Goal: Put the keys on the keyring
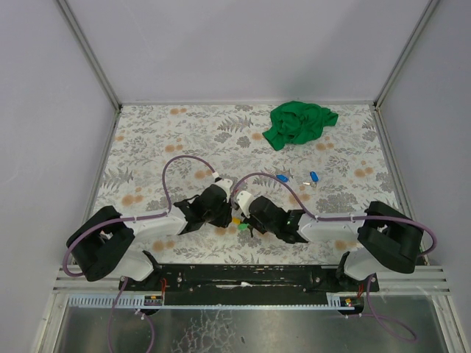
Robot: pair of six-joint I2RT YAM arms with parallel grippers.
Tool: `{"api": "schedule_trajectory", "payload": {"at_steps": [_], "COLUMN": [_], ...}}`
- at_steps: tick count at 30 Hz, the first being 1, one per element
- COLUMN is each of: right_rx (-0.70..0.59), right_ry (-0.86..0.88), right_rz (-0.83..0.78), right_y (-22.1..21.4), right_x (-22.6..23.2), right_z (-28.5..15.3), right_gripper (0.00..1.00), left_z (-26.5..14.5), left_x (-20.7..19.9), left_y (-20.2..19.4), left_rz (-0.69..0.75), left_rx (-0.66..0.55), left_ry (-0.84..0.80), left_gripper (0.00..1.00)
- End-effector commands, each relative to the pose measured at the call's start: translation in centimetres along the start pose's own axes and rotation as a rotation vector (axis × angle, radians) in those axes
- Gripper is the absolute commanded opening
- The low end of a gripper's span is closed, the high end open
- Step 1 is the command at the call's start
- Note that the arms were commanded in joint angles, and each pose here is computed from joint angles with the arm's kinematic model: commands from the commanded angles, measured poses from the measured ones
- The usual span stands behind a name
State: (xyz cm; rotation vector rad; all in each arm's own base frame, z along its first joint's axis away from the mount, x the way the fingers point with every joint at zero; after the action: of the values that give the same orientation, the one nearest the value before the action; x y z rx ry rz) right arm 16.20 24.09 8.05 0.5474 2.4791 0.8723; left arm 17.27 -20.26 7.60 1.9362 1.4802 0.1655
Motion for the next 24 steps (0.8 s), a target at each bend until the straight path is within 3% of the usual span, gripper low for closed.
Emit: {"api": "schedule_trajectory", "payload": {"at_steps": [1,19,24], "right_rx": [-0.073,0.027,0.031], "right_ry": [0.030,0.010,0.021], "right_rz": [0.083,0.187,0.195], "right_y": [2.1,2.4,2.6], "right_x": [-0.2,-0.3,-0.2], "right_z": [-0.7,0.3,0.4], "right_gripper": [0.16,0.14,0.18], "left_z": [0.2,0.2,0.2], "left_x": [0.1,0.0,0.0], "left_y": [0.0,0.0,0.0], "left_rz": [-0.010,-0.007,-0.007], "left_rx": [0.011,0.016,0.017], "left_ry": [0.004,-0.005,-0.009], "left_gripper": [0.34,0.34,0.34]}}
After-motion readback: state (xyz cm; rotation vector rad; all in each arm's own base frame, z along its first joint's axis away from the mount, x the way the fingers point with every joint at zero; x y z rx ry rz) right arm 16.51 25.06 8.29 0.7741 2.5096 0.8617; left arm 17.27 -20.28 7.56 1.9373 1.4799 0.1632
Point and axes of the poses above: each gripper's point midway between its finger pads, its own z axis out along the fingers, its own x axis along the line the jaws close on, y = z × x, the point moved 8 cm from there along -z, back along the fingers, and after that the axes turned 5 degrees about -z, right-handed, at the moved point
